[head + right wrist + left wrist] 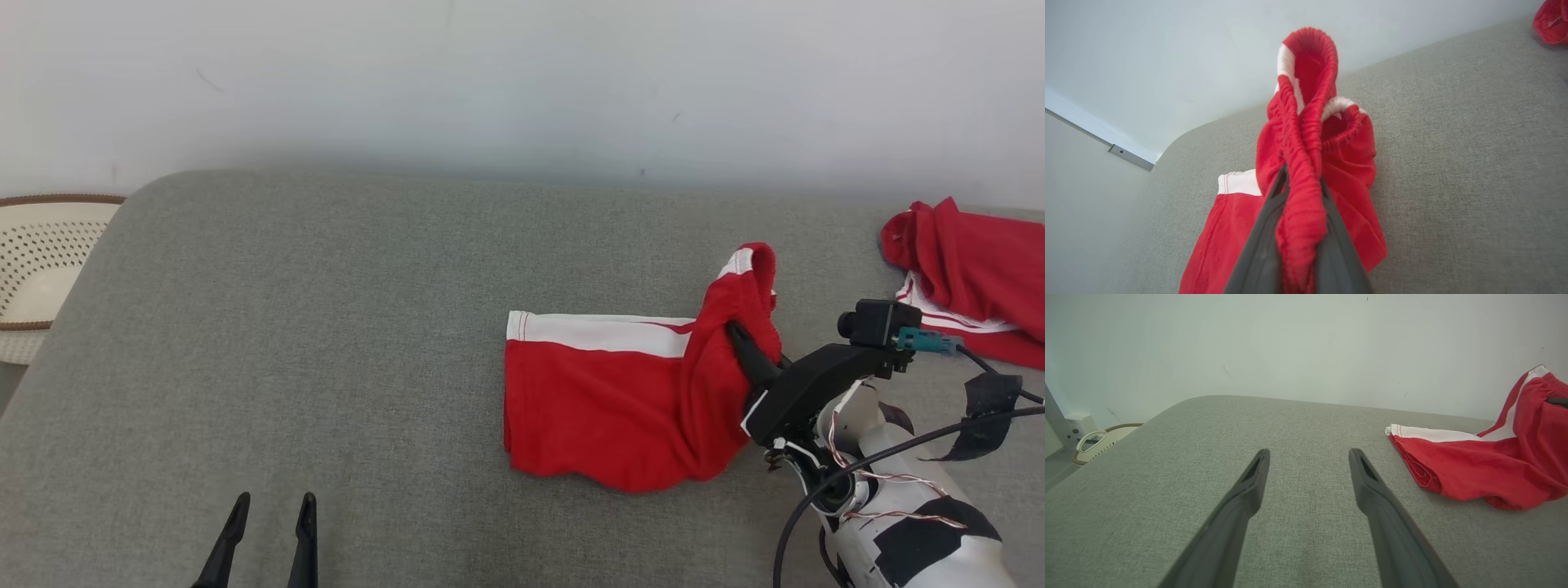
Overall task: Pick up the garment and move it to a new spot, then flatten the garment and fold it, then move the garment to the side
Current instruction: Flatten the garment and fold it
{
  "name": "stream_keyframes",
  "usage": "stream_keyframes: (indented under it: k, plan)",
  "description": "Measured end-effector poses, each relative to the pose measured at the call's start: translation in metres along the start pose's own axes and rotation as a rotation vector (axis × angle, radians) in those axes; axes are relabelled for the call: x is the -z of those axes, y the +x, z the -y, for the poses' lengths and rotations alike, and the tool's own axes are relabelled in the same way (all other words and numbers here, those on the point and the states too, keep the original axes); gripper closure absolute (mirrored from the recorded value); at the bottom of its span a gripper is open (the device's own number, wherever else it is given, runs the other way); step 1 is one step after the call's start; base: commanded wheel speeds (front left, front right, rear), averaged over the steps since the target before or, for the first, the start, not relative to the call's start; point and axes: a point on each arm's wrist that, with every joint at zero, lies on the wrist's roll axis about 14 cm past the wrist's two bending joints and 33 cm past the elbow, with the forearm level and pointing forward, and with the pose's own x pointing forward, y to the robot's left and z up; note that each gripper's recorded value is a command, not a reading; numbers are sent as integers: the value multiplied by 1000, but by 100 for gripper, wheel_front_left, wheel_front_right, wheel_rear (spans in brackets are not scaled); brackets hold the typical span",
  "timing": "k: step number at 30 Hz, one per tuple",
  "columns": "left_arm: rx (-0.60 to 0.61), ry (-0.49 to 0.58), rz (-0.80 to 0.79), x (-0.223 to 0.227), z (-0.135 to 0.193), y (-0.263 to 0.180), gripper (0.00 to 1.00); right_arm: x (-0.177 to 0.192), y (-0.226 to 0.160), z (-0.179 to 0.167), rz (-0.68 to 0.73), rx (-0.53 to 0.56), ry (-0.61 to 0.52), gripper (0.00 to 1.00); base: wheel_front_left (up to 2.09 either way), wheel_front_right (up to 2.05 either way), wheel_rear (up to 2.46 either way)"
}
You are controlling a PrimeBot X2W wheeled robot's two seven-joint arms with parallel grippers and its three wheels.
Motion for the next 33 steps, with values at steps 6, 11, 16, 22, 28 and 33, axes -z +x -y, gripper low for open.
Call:
stream_keyframes:
  k: [6, 11, 16, 22, 28, 33]
  plan:
    - [-9, 1, 0, -1, -3, -2, 0, 10, 9, -34, -41, -102, -10, 100, 0, 0, 0]
    - [-11, 0, -6, 0, -2, -5, 0, 24, 20, -51, -77, -139, -10, 100, 0, 0, 0]
    - [-13, -6, -8, 1, -2, -4, 0, 35, 34, -68, -112, -164, -29, 100, 0, 0, 0]
    - [-22, -15, -14, 2, -5, -6, 0, 52, 46, -78, -147, -167, -43, 100, 0, 0, 0]
    - [-33, -14, -15, 1, -9, -7, 0, 66, 53, -84, -171, -164, -45, 100, 0, 0, 0]
    - [-45, -12, -21, 3, -13, -10, 0, 74, 57, -87, -177, -161, -52, 76, 0, 0, 0]
